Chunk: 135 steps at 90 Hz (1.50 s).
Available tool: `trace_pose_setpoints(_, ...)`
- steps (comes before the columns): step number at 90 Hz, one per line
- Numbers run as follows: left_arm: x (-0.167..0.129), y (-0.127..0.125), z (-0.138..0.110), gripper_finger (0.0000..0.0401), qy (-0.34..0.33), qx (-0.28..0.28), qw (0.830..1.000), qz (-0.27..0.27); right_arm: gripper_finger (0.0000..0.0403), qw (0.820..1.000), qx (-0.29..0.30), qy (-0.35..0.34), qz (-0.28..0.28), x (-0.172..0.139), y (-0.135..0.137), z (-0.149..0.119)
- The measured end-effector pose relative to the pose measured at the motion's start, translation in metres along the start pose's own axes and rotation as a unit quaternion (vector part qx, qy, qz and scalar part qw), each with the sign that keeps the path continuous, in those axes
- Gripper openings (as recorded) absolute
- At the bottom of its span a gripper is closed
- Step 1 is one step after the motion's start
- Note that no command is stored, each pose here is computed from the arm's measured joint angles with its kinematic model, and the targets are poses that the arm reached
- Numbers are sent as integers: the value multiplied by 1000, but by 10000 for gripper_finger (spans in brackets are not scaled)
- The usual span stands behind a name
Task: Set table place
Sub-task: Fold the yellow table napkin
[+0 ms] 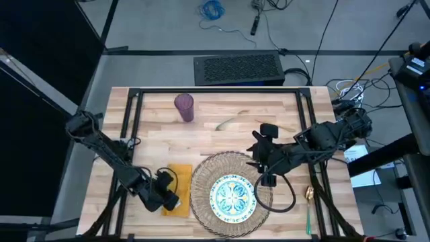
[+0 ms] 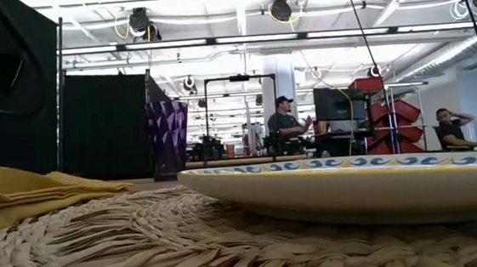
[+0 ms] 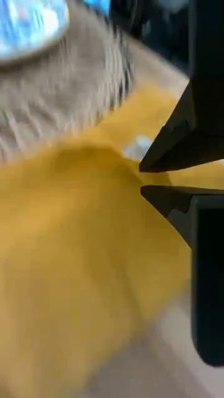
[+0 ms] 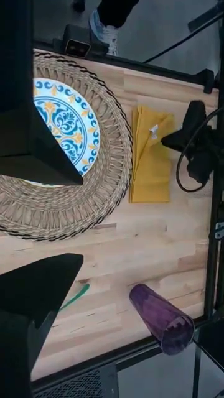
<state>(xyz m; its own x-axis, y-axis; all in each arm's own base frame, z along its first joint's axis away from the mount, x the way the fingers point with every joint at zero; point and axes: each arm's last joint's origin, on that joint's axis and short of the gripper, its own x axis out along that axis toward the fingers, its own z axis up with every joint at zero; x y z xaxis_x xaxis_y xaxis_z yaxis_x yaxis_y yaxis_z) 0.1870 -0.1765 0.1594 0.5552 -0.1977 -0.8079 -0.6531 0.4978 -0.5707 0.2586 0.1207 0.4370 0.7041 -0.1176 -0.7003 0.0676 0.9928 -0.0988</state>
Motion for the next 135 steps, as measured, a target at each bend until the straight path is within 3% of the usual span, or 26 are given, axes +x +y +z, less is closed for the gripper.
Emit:
trace_pose_setpoints(19,-1,-13,-1,30,2,20,997,-68,178,1000,0,0,0,0,0,0)
trace_pose_setpoints(30,-3,-14,-1,30,0,29,997,-71,178,1000,0,-1,0,0,0,0)
trace_pose_setpoints(36,-4,-10,1,30,-19,25,998,-51,178,1000,0,-1,0,0,0,0)
trace_pose_setpoints(51,-4,13,5,30,-42,13,997,61,178,1000,1,0,1,0,0,0)
trace_pose_setpoints(77,-2,14,16,13,-65,32,994,77,178,1000,-2,0,5,-1,2,-1)
trace_pose_setpoints(91,3,15,16,2,-42,35,995,84,178,1000,-3,0,6,-1,3,-1)
trace_pose_setpoints(118,13,6,9,0,18,24,999,39,178,1000,-12,-2,16,-5,11,-4)
trace_pose_setpoints(135,6,-19,9,0,20,42,999,-1,178,1000,-13,-3,16,-6,12,-4)
